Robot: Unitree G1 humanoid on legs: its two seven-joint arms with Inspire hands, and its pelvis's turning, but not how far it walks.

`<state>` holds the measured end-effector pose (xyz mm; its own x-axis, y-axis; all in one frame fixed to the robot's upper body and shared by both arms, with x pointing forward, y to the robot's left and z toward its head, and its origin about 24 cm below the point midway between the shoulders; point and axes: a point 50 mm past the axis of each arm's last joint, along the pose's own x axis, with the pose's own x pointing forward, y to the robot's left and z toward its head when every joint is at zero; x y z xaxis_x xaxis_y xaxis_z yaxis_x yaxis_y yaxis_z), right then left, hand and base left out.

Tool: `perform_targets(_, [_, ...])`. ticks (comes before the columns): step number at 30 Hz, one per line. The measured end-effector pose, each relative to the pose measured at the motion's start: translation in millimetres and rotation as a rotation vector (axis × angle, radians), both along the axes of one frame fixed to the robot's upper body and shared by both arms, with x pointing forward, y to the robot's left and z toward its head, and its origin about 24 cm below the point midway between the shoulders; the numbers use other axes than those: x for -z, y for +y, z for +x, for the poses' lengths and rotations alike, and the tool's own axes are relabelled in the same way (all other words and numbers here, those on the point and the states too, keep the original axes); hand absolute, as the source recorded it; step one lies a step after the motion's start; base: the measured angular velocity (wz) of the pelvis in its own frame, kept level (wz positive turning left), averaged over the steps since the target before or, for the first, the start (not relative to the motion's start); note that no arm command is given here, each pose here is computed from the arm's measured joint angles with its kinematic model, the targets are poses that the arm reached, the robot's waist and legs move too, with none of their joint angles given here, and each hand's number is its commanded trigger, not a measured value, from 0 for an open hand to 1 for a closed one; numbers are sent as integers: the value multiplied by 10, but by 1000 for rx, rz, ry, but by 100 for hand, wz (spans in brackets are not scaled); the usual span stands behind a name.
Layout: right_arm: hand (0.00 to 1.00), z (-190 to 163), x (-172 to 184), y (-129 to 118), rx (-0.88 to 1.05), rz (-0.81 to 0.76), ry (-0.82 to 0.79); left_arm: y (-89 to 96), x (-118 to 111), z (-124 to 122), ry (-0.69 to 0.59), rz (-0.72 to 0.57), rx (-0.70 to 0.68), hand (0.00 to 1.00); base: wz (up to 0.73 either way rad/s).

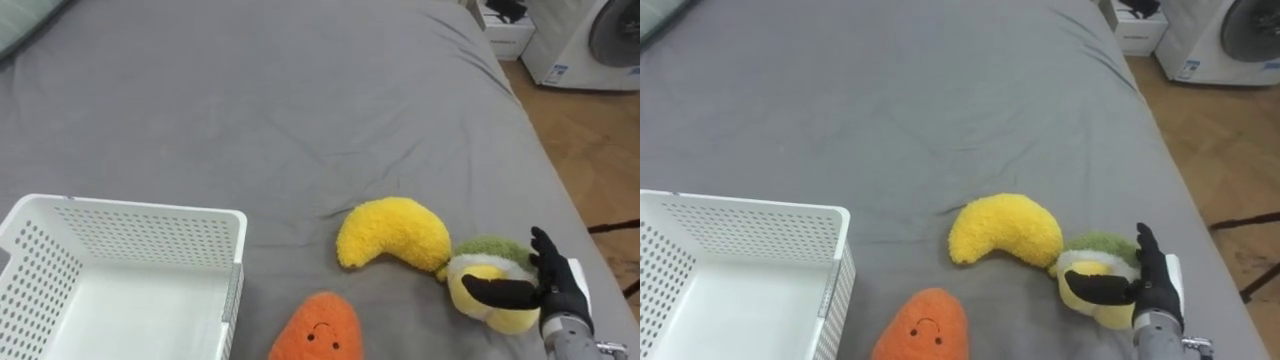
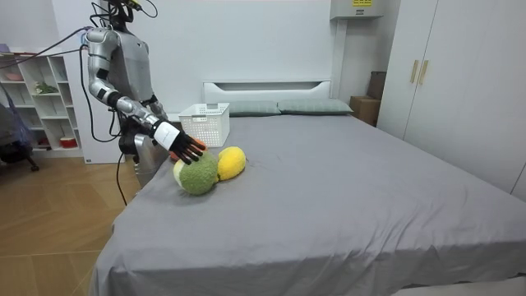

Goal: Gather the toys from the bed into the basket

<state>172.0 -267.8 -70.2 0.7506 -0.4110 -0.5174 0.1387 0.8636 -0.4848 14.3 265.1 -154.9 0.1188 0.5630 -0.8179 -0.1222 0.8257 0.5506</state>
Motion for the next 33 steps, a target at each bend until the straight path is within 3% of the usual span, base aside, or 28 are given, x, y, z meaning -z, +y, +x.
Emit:
perform_targets(9, [0,-336,261,-182,-24,-120,236,10,-10,-45,7,4,14,0,1])
perform_targets(19, [0,-401,308,-209,-26,-136,277,7,-12,59,-21,-1,21,0,0])
perform_targets(20, [58,-402,310,-209,-26,-136,278,7,-12,59,-21,-4,22,0,0])
perform_targets(21, [85,-403,313,-210,-25,-137,279,6,-11,59,-21,-8,23,0,0])
perform_targets(22, [100,-404,315,-207,-24,-139,279,6,-11,59,-23,-9,23,0,0])
perform_targets(33, [100,-418,308,-265,9,-196,264,13,-13,27,-30,-8,18,0,1])
